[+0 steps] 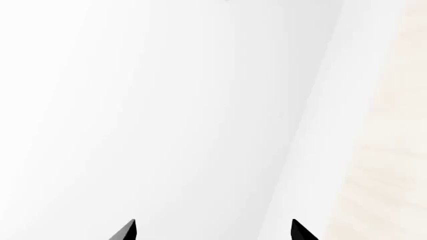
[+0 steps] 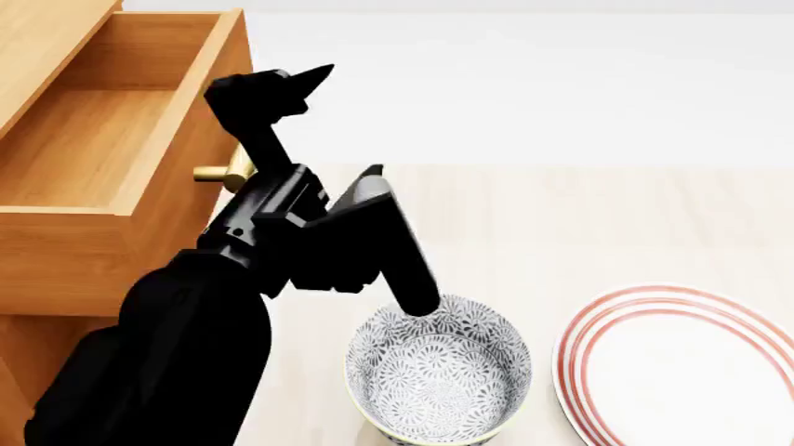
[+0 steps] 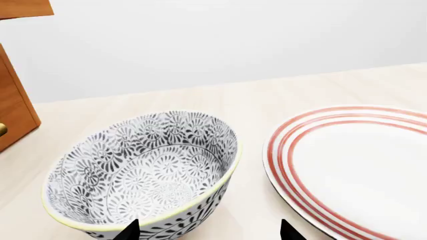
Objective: Open the top drawer of the cabinet.
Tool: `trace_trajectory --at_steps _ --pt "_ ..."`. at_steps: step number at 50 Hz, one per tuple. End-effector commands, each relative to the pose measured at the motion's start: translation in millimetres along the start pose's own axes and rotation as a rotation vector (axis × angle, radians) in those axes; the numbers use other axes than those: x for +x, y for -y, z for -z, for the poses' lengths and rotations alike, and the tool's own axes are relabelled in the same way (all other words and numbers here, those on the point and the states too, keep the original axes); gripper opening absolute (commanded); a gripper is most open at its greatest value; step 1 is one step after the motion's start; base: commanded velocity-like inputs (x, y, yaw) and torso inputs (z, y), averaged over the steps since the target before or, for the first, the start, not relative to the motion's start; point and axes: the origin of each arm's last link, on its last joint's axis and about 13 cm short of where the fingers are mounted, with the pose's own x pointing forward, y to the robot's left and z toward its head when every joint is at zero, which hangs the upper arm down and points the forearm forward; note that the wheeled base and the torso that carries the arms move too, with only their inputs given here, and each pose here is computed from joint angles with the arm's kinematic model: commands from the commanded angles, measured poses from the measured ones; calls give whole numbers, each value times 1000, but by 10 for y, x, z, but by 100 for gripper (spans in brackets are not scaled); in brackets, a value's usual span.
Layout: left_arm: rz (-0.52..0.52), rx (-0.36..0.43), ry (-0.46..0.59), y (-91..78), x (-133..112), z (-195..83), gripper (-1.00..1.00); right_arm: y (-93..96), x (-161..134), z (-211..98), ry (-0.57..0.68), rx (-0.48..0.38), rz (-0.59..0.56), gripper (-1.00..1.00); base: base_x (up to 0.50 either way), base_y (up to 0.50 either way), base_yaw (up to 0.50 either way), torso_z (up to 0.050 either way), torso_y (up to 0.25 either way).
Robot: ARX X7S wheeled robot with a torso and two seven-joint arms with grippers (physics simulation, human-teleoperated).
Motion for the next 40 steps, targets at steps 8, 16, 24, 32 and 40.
trace_trajectory --at_steps 8,16,24,32,40 --pt "-126 -450 -58 -631 69 -196 100 -15 7 5 4 1 -10 100 0 0 0 0 0" --pt "-208 -610 -185 -809 110 -86 100 -19 5 19 -1 -7 -8 100 0 0 0 0 0" --pt "-124 -824 -264 -841 115 -51 100 -18 8 5 1 -8 1 100 0 0 0 0 0" --pt "-99 -867 -313 -808 149 25 100 -15 13 -17 18 -21 11 100 0 0 0 0 0" --pt "-99 -913 -326 -806 165 62 100 -10 23 -14 13 -16 15 100 0 0 0 0 0"
